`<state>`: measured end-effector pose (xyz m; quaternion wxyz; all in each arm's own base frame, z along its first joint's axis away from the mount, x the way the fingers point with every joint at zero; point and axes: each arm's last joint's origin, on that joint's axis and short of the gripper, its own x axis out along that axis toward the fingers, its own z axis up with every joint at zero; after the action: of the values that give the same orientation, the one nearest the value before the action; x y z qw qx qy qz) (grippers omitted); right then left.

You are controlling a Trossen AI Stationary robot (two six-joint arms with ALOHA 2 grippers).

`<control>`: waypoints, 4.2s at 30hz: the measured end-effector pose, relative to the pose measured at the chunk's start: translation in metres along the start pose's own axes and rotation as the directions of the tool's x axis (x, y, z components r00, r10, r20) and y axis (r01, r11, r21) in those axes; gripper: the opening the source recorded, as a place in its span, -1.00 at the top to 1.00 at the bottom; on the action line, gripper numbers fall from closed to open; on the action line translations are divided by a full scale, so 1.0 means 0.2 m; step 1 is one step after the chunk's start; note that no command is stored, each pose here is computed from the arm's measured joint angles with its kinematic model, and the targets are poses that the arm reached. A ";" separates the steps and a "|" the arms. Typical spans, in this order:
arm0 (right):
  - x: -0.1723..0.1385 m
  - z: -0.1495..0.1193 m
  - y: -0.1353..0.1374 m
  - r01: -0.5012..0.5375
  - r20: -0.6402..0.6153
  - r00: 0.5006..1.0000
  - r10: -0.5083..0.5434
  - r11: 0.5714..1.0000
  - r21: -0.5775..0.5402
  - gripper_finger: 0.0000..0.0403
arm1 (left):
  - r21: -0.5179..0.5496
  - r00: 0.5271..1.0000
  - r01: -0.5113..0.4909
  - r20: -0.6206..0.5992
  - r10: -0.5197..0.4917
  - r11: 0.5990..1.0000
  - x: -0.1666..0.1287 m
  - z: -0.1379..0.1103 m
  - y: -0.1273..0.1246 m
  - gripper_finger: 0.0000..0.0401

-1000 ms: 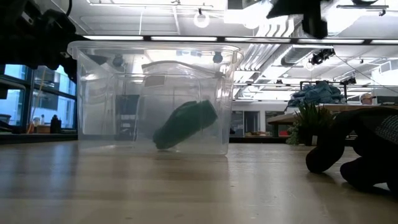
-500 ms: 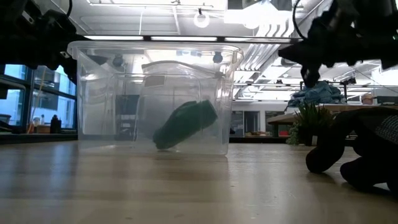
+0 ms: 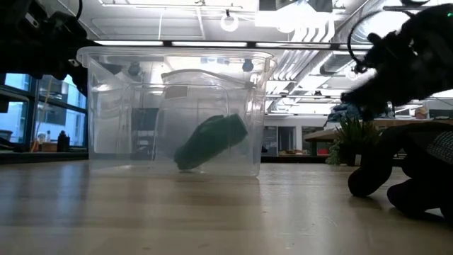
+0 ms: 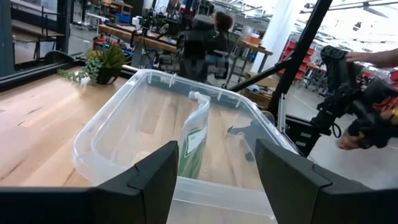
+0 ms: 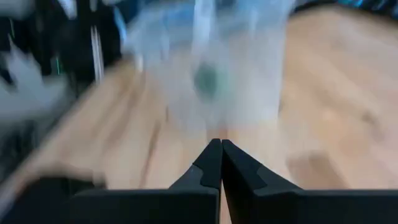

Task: Roll bandage
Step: Return to Home Position

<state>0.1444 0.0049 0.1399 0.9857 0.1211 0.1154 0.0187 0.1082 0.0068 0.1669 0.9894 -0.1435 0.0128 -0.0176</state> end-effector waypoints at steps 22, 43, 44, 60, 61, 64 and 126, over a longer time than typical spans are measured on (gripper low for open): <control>-0.19 0.03 -0.04 0.215 0.090 0.974 -0.206 0.970 -0.111 1.00 | 0.000 1.000 0.002 0.003 -0.002 1.000 0.00 0.00 0.00 -0.04; -0.27 0.10 -0.02 0.176 0.304 0.942 -0.142 0.981 -0.085 1.00 | 0.001 1.000 0.002 0.002 -0.002 1.000 0.00 0.00 0.00 -0.04; -0.27 0.10 -0.02 0.174 0.304 0.942 -0.141 0.981 -0.085 1.00 | 0.000 1.000 0.001 0.002 -0.001 1.000 0.00 0.00 0.00 -0.04; -0.26 0.10 -0.02 0.174 0.291 0.946 -0.142 0.981 -0.089 1.00 | 0.014 0.996 0.053 0.074 -0.054 0.999 -0.06 0.02 -0.03 -0.04; -0.26 0.10 -0.02 0.174 0.292 0.946 -0.141 0.981 -0.089 1.00 | 0.015 0.995 0.057 0.087 -0.058 0.998 -0.06 0.03 -0.03 -0.04; -0.26 0.09 -0.02 0.170 0.286 0.948 -0.138 0.981 -0.089 1.00 | 0.019 0.992 0.062 0.108 -0.064 0.998 -0.06 0.04 -0.03 -0.04; -0.26 0.09 -0.02 0.163 0.271 0.953 -0.132 0.982 -0.093 1.00 | 0.016 0.994 0.058 0.093 -0.059 0.998 -0.05 0.03 -0.03 -0.04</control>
<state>0.0984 -0.0060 0.1675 0.9962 0.0569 -0.0091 -0.0648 0.0976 0.0029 0.1749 0.9890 -0.1376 -0.0377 -0.0399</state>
